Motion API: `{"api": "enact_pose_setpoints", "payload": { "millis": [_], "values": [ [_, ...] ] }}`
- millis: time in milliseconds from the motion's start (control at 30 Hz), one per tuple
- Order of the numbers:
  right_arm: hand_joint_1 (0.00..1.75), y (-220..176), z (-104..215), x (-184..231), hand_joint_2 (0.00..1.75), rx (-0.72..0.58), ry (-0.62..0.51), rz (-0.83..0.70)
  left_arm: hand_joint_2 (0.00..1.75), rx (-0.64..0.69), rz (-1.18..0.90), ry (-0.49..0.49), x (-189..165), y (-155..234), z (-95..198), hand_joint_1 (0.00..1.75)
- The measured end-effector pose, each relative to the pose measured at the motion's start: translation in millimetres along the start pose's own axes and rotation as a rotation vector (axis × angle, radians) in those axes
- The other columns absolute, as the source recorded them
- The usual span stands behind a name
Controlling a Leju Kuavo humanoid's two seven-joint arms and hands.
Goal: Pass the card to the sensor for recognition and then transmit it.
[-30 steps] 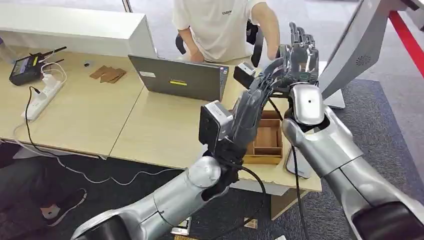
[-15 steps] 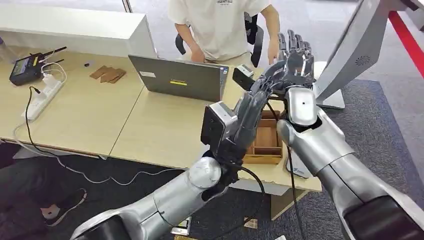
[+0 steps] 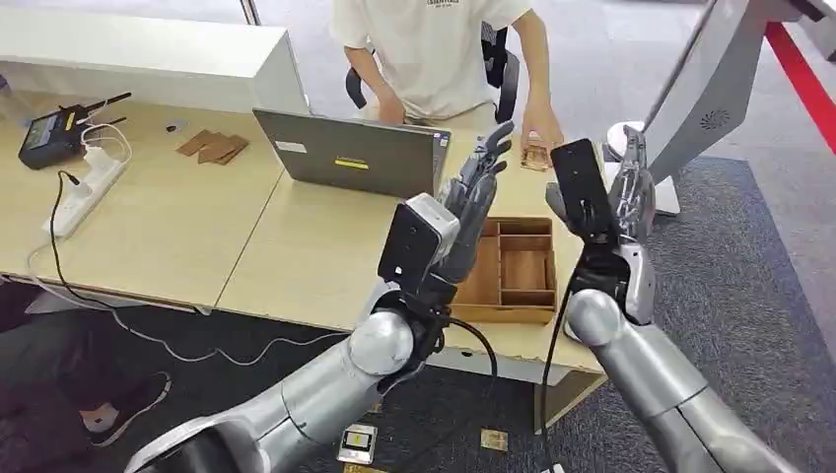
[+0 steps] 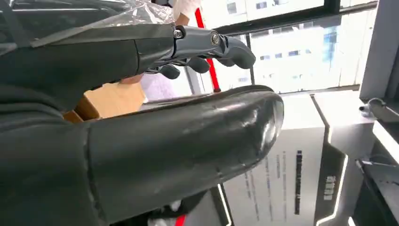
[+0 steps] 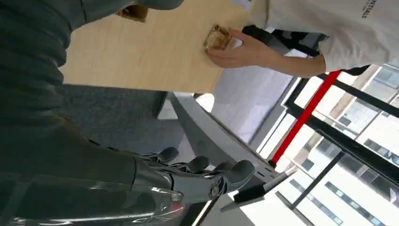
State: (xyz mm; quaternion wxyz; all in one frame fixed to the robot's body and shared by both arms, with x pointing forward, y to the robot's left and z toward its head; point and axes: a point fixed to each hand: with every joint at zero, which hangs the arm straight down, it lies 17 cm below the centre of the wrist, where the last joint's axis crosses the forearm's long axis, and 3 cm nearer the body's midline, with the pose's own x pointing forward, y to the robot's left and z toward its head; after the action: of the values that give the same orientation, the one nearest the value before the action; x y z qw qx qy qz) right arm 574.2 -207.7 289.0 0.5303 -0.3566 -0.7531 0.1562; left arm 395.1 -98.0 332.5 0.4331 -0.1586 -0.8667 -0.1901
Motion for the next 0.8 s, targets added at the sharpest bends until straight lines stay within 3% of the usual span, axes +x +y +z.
{"api": "enact_pose_setpoints", "payload": {
  "millis": [300, 567, 800],
  "values": [
    [0.00, -47.1, 43.6, 12.1, 1.75, -0.053, -0.032, -0.314, 0.00, 0.035, -0.043, -0.040, 17.7, 21.6, 5.9, 0.00],
    [0.00, -76.9, 54.9, 24.8, 1.75, -0.101, -0.075, -0.388, 0.00, 0.033, -0.050, -0.075, 30.7, 24.8, 8.7, 0.00],
    [0.00, -116.8, 74.7, 65.7, 1.75, -0.184, -0.232, -0.455, 0.00, 0.066, -0.072, -0.128, 47.6, 34.7, 13.2, 0.00]
  ]
}}
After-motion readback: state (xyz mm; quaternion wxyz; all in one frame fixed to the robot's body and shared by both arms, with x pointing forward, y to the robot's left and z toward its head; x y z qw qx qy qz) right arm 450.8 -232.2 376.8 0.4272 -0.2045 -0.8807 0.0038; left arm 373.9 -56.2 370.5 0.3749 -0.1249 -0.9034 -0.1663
